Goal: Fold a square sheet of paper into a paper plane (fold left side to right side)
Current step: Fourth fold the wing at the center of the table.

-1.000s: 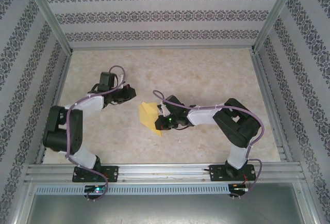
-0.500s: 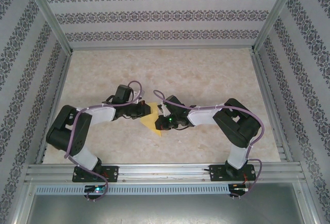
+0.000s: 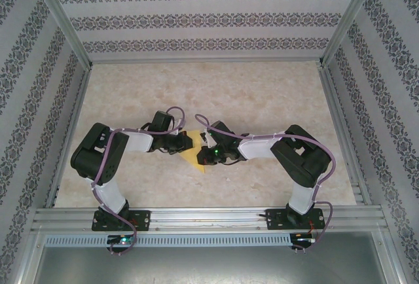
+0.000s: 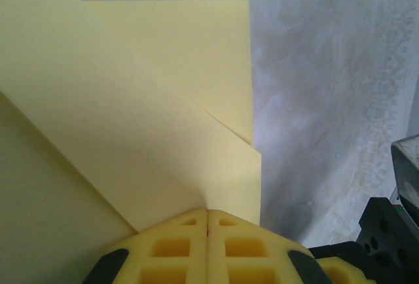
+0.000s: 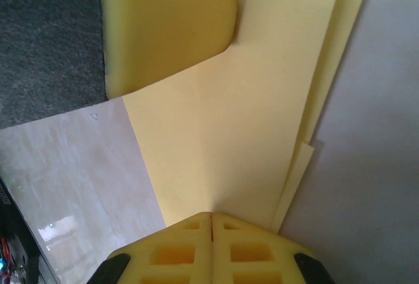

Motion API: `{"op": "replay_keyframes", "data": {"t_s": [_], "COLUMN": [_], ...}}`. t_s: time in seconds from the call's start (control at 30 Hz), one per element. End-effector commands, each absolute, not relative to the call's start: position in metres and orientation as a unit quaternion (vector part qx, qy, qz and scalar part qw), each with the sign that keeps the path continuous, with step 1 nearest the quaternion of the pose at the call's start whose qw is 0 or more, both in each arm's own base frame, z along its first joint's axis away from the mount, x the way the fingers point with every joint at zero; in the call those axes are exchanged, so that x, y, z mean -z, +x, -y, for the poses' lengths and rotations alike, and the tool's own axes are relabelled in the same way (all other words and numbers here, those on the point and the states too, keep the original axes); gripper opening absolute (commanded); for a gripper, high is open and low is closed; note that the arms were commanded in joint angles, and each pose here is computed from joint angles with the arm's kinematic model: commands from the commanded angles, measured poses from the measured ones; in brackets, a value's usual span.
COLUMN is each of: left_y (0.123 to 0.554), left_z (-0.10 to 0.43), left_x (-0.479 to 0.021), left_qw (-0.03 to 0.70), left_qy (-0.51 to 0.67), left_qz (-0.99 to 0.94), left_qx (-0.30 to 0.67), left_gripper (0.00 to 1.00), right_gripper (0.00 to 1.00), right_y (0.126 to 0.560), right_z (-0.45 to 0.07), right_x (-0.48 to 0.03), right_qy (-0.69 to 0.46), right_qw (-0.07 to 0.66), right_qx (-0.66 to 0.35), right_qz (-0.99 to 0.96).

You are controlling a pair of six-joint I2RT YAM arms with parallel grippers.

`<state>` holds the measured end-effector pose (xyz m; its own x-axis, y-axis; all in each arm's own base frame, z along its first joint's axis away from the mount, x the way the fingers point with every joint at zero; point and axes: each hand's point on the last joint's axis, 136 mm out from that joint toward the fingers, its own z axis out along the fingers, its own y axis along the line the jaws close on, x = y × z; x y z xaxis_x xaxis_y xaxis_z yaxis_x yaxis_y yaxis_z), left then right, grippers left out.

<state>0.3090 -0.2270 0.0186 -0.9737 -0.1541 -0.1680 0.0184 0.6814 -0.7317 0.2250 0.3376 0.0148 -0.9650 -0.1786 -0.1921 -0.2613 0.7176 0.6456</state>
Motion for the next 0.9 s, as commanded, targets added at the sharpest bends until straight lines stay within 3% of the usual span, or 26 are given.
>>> {"op": "replay_keyframes", "data": {"t_s": [0.0, 0.33, 0.87], "left_y": [0.299, 0.289, 0.290], "left_z": [0.214, 0.212, 0.211], "left_x": [0.006, 0.012, 0.013], "left_qw": [0.101, 0.095, 0.095], "left_qy": [-0.053, -0.051, -0.049], "left_qz": [-0.931, -0.939, -0.941], "left_qx": [0.346, 0.327, 0.320], "left_gripper": [0.00, 0.00, 0.00], "right_gripper": [0.00, 0.00, 0.00], "right_y": [0.204, 0.230, 0.242], "right_z": [-0.315, -0.344, -0.358], "right_x": [0.006, -0.060, -0.038], "right_qy": [-0.099, -0.099, -0.078], "right_qw": [-0.006, 0.048, 0.065], "right_qx": [-0.309, -0.413, -0.414], "right_qz": [-0.946, -0.904, -0.905]}}
